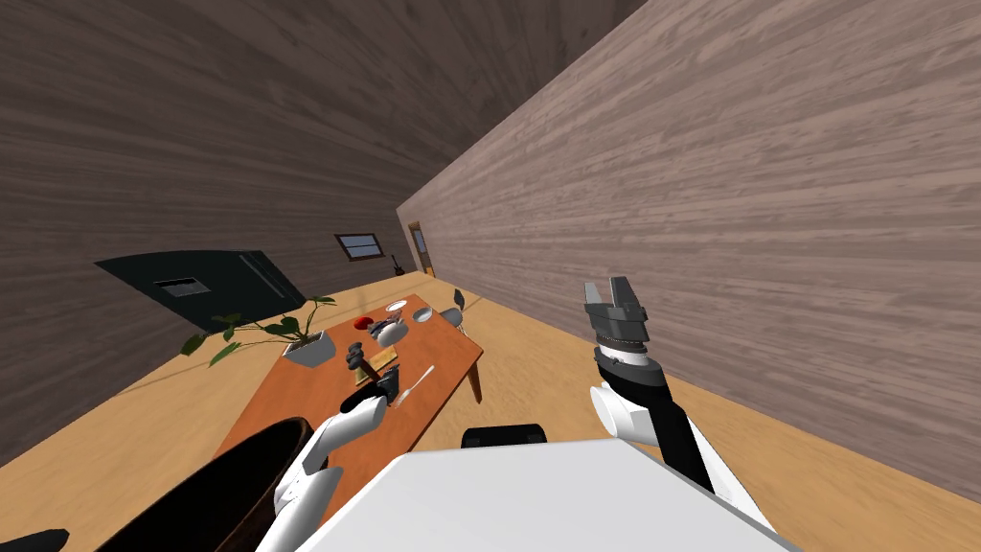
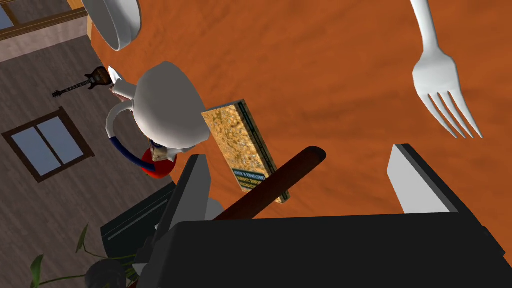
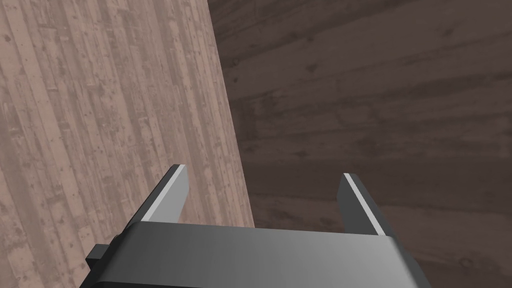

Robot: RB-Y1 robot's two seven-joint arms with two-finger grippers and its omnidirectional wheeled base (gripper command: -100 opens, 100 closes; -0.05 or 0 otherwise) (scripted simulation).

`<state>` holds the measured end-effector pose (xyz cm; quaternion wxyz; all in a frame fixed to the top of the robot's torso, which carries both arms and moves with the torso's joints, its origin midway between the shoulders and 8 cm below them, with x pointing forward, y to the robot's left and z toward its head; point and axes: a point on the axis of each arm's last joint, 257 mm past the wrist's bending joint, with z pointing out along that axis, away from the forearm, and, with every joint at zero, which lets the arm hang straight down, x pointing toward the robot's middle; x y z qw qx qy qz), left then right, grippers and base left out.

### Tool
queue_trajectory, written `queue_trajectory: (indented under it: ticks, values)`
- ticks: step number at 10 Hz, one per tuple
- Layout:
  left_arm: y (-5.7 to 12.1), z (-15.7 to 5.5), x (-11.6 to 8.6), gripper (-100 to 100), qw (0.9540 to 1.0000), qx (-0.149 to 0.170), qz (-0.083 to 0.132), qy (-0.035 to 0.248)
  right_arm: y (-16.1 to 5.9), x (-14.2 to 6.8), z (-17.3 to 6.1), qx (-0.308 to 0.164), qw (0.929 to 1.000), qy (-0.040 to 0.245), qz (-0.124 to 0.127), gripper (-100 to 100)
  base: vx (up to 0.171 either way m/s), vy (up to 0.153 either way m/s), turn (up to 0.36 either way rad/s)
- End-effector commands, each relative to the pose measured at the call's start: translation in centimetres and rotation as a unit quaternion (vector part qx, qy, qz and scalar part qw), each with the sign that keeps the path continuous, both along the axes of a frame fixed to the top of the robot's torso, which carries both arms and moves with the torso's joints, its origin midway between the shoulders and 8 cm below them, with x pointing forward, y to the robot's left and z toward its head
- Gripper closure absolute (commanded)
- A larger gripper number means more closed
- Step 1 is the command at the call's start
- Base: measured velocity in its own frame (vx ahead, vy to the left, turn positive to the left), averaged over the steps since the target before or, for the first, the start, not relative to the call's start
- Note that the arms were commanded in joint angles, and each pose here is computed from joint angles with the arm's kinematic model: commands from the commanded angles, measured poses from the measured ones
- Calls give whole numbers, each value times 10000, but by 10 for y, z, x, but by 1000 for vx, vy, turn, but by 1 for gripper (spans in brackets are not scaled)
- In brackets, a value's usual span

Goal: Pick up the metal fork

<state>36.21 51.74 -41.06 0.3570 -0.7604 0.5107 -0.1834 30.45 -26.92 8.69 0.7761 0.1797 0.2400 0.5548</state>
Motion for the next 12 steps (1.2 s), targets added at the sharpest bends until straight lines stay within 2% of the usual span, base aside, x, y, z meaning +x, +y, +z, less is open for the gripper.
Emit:
queue_trajectory:
  ticks: [1, 3, 4, 5, 6, 7, 8, 10, 11, 12]
  values:
    - [13, -17, -17, -100, 9992, -144, 192, 334, 0, 0, 0, 0, 10000, 0, 0, 0, 78, -41, -131]
    - [18, -34, -35, -100, 9964, -305, 347, 705, 0, 0, 0, 0, 10000, 0, 0, 0, 61, -37, -51]
    - [19, -41, -41, -100, 9955, -341, 382, 796, 0, 0, 0, 0, 10000, 0, 0, 0, 40, -29, -36]
    - [24, -48, -51, -100, 9926, -443, 499, 1016, 0, 0, 0, 0, 10000, 0, 0, 0, 41, -31, -71]
    - [24, -53, -55, -100, 9919, -463, 522, 1065, 0, 0, 0, 0, 10000, 0, 0, 0, 32, -21, -32]
    - [29, -61, -68, -100, 9877, -573, 649, 1299, 0, 0, 0, 0, 10000, 0, 0, 0, 47, -30, -64]
    - [29, -63, -69, -100, 9874, -580, 657, 1316, 0, 0, 0, 0, 10000, 0, 0, 0, 44, -19, -32]
    - [38, -75, -91, -100, 9784, -770, 888, 1703, 0, 0, 0, 0, 10000, 0, 0, 0, 49, -32, -80]
    - [37, -78, -95, -100, 9771, -794, 905, 1756, 0, 0, 0, 0, 10000, 0, 0, 0, 48, -25, -26]
    - [40, -84, -106, -100, 9716, -890, 1015, 1944, 0, 0, 0, 0, 10000, 0, 0, 0, 44, -22, -63]
